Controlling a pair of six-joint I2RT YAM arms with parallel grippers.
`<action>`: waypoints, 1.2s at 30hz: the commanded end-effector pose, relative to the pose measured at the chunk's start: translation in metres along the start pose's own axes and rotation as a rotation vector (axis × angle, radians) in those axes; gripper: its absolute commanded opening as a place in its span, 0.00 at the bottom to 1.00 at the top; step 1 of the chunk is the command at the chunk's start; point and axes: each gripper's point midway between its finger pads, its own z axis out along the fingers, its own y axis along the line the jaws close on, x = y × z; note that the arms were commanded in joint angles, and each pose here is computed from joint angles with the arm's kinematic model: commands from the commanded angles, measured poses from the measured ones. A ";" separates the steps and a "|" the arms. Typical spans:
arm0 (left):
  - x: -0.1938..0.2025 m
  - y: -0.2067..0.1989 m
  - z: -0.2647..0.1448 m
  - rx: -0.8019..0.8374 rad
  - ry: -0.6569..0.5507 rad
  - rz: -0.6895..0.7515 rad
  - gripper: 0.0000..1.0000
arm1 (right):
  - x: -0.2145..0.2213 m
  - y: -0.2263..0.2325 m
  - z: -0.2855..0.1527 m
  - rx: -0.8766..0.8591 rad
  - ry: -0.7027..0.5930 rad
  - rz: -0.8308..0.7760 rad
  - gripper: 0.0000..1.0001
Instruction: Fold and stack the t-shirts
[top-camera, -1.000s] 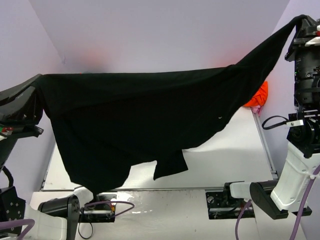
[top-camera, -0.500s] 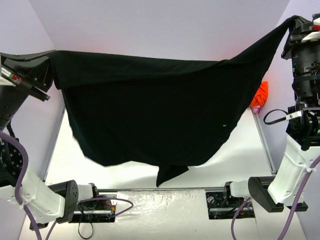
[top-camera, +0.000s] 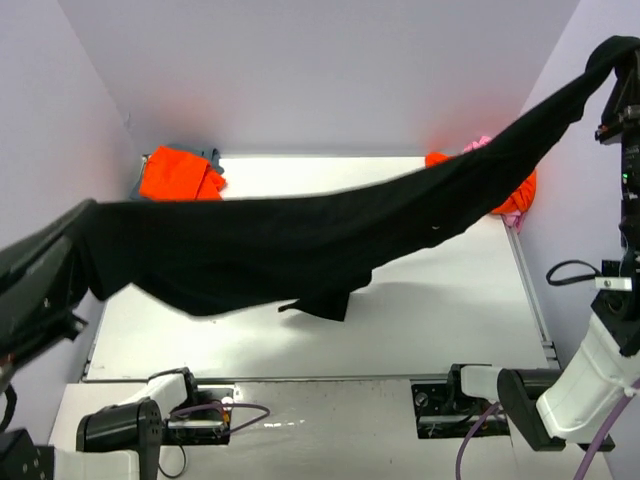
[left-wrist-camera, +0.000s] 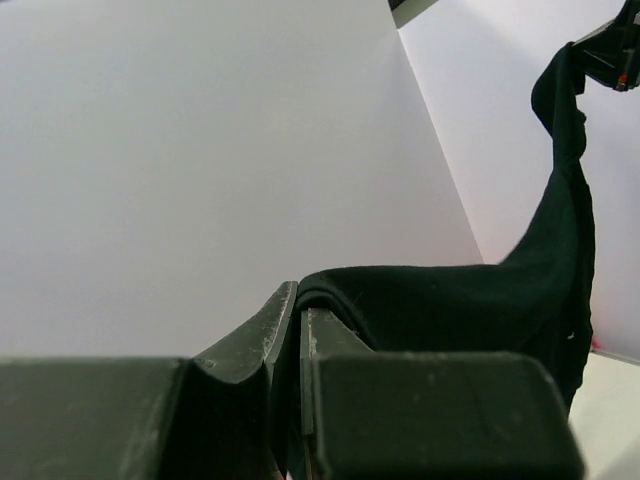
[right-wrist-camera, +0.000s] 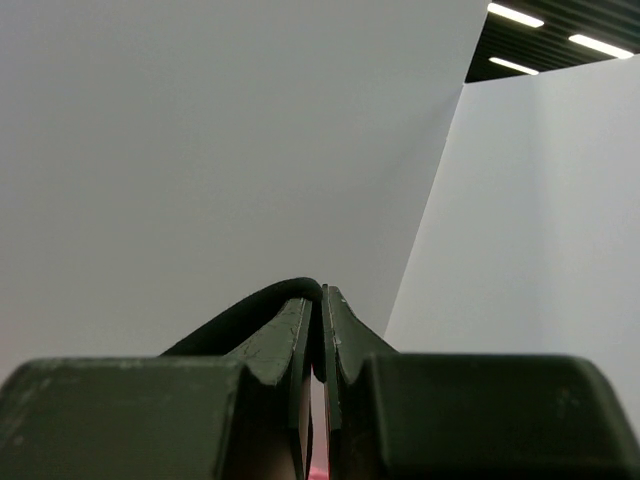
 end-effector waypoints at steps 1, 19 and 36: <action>0.002 0.016 0.014 -0.011 -0.018 -0.017 0.00 | -0.039 -0.009 -0.006 0.029 -0.130 0.007 0.00; 0.091 0.116 0.088 -0.019 0.063 -0.267 0.00 | 0.022 -0.009 0.068 0.043 -0.050 -0.050 0.00; 0.471 0.234 0.134 -0.065 0.513 -0.601 0.00 | 0.408 0.165 0.183 -0.215 0.541 -0.189 0.00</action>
